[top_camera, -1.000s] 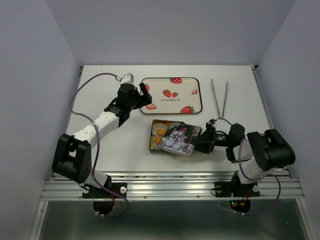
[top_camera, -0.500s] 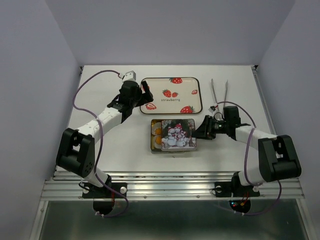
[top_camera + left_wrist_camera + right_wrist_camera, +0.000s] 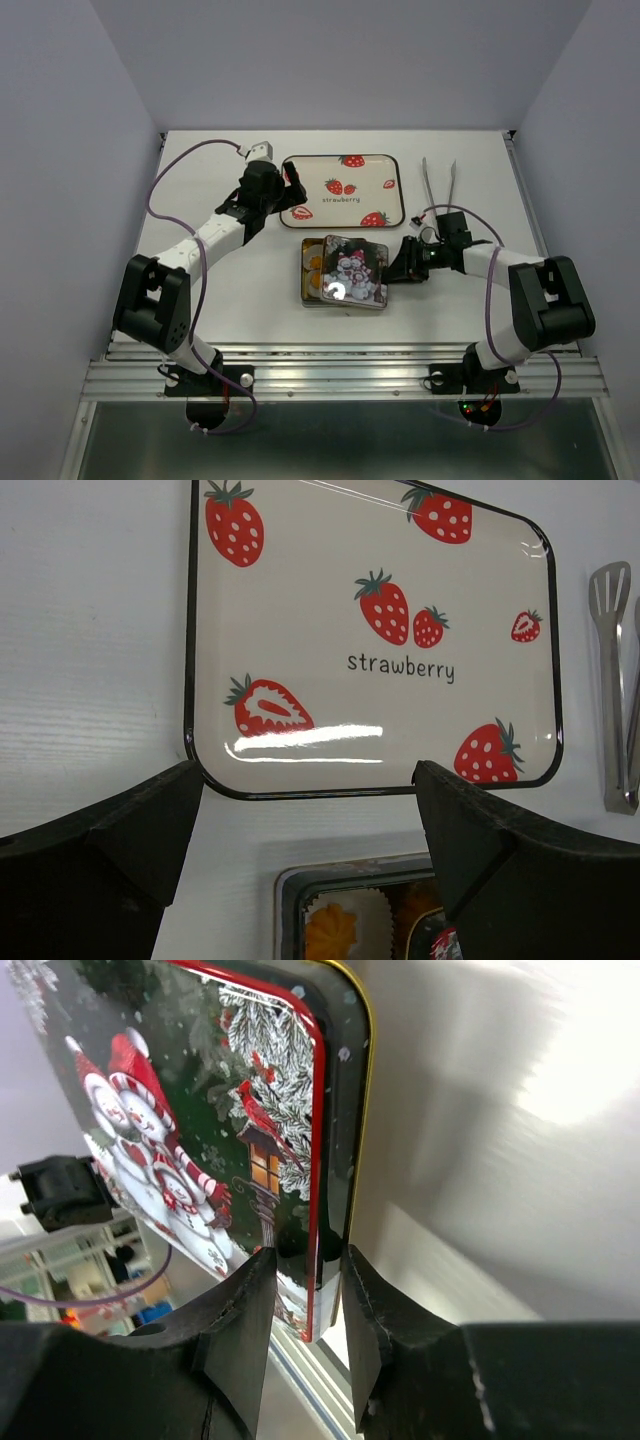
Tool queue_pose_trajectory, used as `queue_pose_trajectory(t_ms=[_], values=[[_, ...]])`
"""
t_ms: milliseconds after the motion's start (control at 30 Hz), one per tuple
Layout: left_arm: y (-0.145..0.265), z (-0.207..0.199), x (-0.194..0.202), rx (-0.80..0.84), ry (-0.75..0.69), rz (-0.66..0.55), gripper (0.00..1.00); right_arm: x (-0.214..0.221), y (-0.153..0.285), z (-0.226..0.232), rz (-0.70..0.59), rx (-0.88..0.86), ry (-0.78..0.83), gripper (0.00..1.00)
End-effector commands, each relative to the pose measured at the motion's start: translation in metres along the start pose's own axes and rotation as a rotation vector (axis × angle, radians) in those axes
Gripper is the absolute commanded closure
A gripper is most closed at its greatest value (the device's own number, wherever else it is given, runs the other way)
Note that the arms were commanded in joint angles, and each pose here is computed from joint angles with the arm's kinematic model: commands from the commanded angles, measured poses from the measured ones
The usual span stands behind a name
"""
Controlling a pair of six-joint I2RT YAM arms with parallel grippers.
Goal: Pack the cookies
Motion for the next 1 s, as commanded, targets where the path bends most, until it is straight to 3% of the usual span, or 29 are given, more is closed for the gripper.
queue_pose_trajectory(t_ms=[0, 500, 700, 967], values=[[0.0, -0.004, -0.012, 0.001, -0.007, -0.038, 0.01, -0.01, -0.013, 0.028, 0.012, -0.059, 0.125, 0.62], [0.003, 0.008, 0.019, -0.041, -0.024, 0.07, 0.01, -0.027, -0.032, 0.051, -0.018, -0.04, 0.149, 0.65], [0.021, 0.014, 0.028, -0.068, -0.016, 0.131, 0.01, -0.027, -0.031, 0.051, -0.027, -0.023, 0.13, 0.64], [0.043, 0.007, 0.059, 0.109, 0.032, 0.203, 0.01, -0.032, -0.029, 0.06, -0.05, -0.021, 0.112, 0.65]])
Point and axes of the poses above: each gripper's point midway between its finger pads, its own y axis back along the fingers, its own z axis along the line the jaws close on, x = y × z, the point moved 8 cm from there along y, back along the fingers, and after that the axes turned 13 degrees about -y, right-handed, at the moved point
